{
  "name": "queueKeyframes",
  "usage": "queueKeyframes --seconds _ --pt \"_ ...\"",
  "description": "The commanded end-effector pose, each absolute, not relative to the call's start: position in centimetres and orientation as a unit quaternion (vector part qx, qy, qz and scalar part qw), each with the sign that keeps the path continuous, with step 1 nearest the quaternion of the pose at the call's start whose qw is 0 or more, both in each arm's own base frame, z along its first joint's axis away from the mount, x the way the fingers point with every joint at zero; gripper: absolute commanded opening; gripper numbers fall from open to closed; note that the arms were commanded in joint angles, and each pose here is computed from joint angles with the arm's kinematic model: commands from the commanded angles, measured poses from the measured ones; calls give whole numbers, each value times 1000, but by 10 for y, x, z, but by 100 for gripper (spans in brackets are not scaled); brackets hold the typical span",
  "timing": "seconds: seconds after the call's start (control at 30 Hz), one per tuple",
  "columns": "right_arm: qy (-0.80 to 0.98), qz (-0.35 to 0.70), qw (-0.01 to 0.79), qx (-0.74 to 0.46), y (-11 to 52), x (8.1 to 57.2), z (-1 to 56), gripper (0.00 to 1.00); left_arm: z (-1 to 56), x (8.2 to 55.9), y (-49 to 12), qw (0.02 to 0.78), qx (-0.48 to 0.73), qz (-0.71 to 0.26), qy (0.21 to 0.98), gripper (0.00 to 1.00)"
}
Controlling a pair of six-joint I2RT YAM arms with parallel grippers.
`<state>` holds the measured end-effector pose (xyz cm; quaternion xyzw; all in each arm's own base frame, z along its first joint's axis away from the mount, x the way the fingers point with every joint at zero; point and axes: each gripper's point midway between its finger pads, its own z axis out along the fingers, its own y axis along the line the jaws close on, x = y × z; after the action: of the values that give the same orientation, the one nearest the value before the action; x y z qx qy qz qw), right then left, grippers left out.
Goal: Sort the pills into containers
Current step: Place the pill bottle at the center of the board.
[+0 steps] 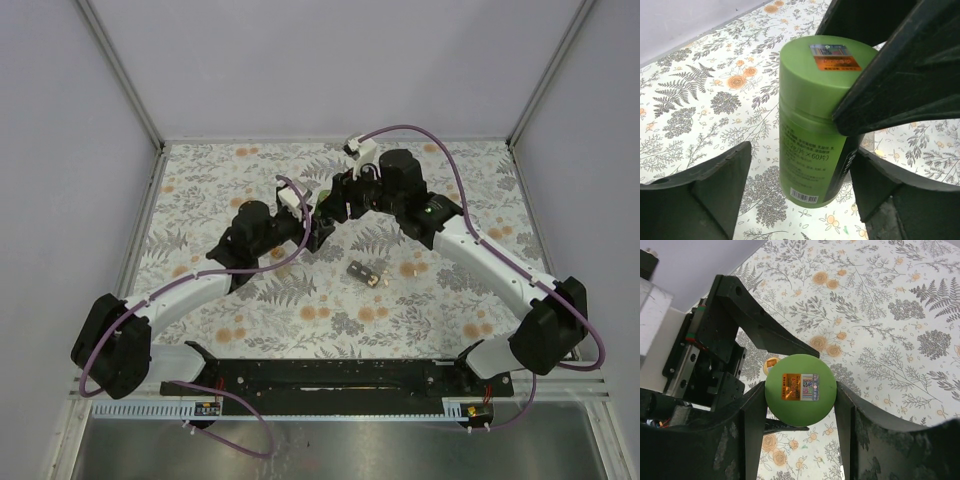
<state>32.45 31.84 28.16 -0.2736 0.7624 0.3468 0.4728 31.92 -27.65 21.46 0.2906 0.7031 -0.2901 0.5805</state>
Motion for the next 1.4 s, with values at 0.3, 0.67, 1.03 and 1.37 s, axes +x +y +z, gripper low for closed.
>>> queueKeyframes --seconds 0.3,0.67,1.03,1.37 --pt "761 273 540 -237 263 354 307 4 251 319 -281 614 307 -327 649 99" --pt "765 139 600 -187 178 410 276 2 257 324 -270 624 296 -323 647 99" --pt "760 114 617 -166 148 457 227 1 255 323 -269 624 294 -328 645 99" --pt "771 104 597 -197 155 487 195 0 256 325 -266 630 290 -326 642 99"
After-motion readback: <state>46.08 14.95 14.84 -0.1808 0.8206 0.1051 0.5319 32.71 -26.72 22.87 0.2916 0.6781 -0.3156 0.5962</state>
